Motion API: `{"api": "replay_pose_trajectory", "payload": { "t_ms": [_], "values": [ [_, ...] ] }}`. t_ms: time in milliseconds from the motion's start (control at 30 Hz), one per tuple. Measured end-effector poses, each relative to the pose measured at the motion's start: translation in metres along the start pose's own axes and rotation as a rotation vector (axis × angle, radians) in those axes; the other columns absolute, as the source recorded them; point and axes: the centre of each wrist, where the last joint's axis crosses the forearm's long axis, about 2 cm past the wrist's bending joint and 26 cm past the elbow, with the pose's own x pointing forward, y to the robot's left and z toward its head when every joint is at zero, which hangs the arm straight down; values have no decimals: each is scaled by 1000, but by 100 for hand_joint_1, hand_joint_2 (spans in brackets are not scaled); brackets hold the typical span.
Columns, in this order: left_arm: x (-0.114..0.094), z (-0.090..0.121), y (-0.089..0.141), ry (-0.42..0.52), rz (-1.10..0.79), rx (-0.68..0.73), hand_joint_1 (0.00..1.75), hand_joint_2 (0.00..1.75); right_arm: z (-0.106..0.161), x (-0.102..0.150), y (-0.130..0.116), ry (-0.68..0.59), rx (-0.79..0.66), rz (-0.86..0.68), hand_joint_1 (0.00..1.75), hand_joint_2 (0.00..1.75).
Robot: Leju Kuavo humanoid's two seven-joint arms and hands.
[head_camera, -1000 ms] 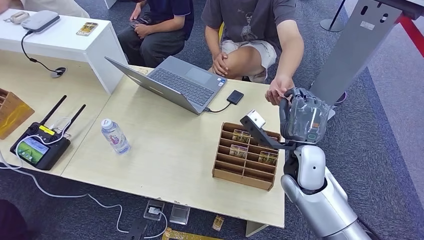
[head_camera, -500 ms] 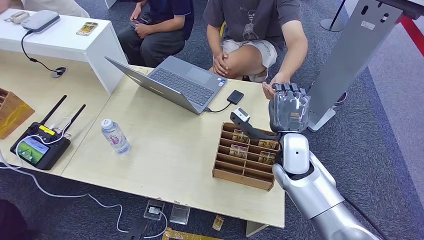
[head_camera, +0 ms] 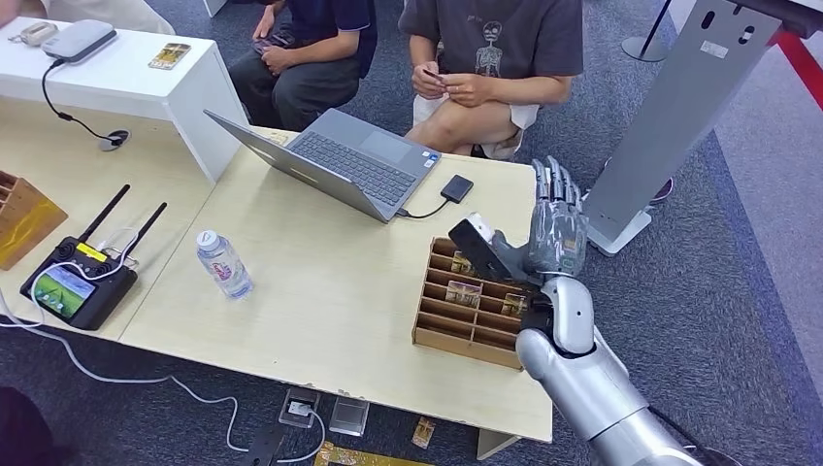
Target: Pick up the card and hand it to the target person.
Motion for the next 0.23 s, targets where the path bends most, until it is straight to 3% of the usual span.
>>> {"api": "replay_pose_trajectory", "payload": {
  "t_ms": [233],
  "values": [
    [-1, -1, 2, 7, -3, 14, 0, 0, 32, -1, 10, 41, 16, -381, 0, 175]
  ]
}}
